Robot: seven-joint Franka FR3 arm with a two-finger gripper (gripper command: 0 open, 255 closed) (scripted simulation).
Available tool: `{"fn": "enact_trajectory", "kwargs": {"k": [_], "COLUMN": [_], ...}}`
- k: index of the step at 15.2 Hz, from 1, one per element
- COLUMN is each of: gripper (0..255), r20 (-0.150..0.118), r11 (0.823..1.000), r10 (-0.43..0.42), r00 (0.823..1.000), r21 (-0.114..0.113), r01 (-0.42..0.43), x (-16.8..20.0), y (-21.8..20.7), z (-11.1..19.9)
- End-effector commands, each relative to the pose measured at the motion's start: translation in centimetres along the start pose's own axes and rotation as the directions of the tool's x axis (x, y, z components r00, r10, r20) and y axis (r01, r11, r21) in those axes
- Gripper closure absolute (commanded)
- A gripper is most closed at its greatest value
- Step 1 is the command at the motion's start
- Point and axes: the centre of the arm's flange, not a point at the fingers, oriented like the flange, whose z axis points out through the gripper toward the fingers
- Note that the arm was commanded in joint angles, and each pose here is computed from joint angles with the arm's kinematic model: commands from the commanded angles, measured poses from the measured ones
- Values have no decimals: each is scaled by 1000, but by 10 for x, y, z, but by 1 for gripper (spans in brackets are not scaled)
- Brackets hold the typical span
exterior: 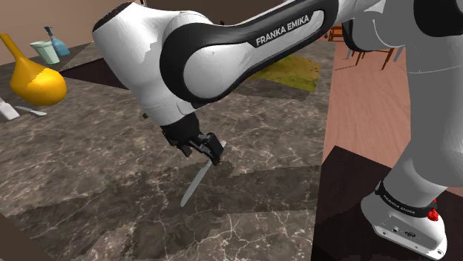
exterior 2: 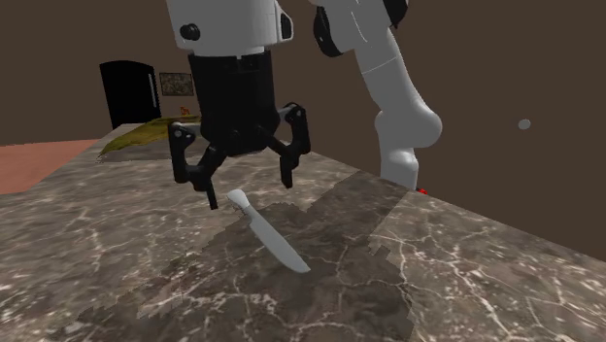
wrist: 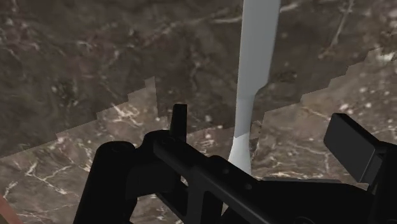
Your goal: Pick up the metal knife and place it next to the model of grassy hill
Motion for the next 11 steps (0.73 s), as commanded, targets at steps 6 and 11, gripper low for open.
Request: {"fn": "enact_trajectory", "kwargs": {"k": [6,11], "gripper": [0,0], "r20": [-1,-1], "r11": [1000,1000], "r10": [5,5], "r00": [1000,1000], "r21": [0,0], "r01": [-5,-5], "x": [0,0], "y": [-2,-2], "z": [29,29]}}
